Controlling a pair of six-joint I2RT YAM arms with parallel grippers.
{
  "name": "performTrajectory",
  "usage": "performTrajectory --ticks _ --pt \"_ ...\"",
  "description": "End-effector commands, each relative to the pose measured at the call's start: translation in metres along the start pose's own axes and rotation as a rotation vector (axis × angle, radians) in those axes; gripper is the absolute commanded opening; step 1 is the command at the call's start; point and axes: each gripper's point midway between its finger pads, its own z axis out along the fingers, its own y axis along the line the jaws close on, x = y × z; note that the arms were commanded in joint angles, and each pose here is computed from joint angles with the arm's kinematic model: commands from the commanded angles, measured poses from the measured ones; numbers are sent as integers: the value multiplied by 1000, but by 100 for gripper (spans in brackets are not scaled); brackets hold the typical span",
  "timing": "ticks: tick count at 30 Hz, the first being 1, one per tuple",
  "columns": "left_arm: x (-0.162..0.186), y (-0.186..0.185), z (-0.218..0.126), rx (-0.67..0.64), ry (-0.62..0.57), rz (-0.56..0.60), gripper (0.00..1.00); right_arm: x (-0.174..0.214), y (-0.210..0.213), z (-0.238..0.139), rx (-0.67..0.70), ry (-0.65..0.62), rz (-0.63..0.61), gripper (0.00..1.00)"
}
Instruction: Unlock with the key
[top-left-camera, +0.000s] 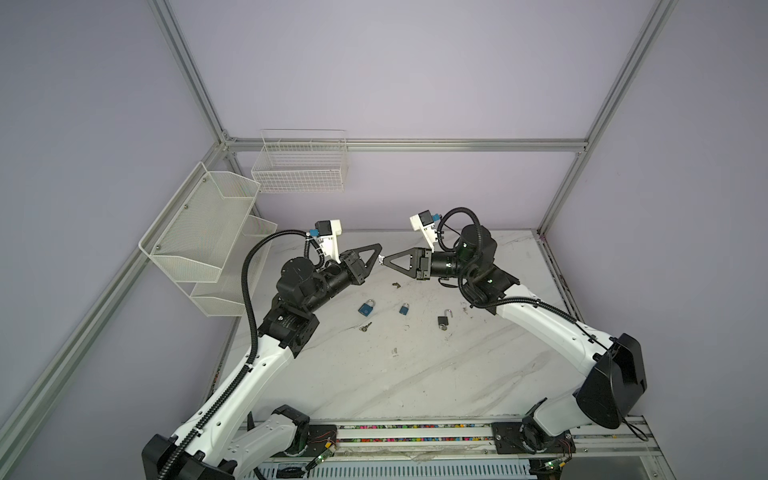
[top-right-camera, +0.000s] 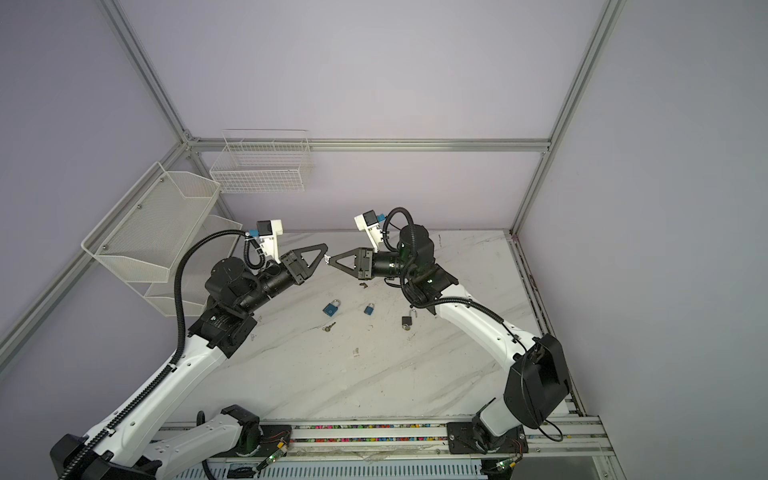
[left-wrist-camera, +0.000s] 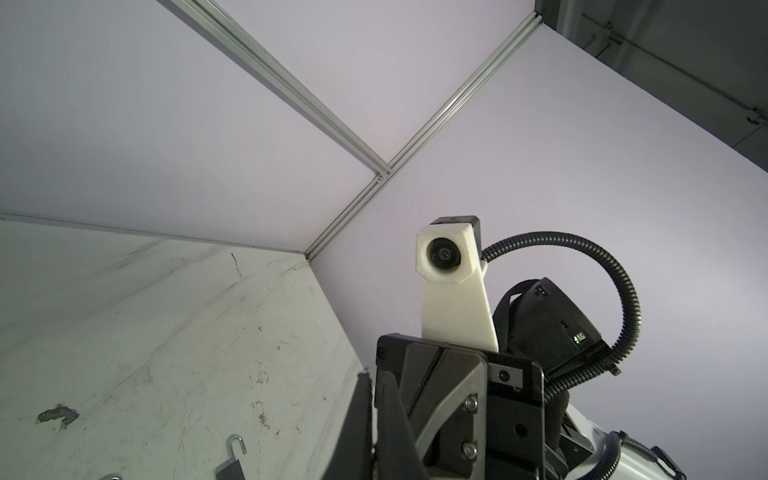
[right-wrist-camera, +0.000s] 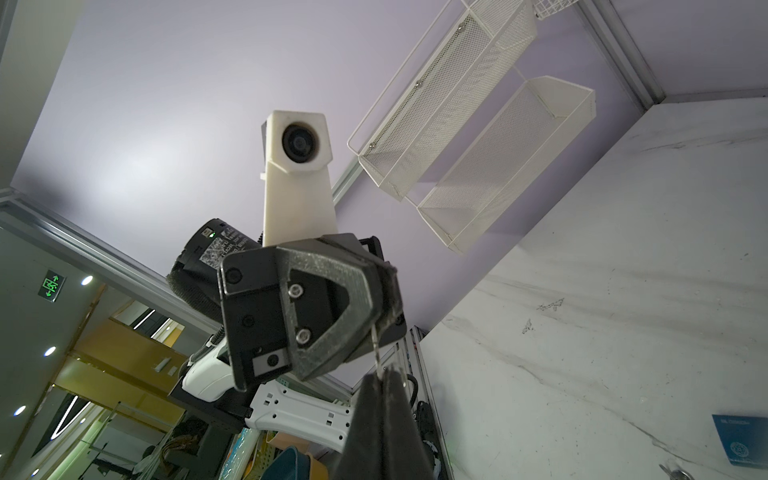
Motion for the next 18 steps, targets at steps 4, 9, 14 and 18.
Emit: performTrajectory --ticks 4,9,14,18 --pt "-22 -26 -3 51 -36 98 0 -14 22 -2 -45 -31 -75 15" --pt "-24 -33 -4 83 -48 131 0 -13 21 -1 -61 -31 -66 29" --pt "-25 -35 -2 99 -50 135 0 -10 17 1 -78 -28 -46 33" --pt "-26 -38 -2 114 -54 136 0 -9 12 3 -75 -22 -40 34"
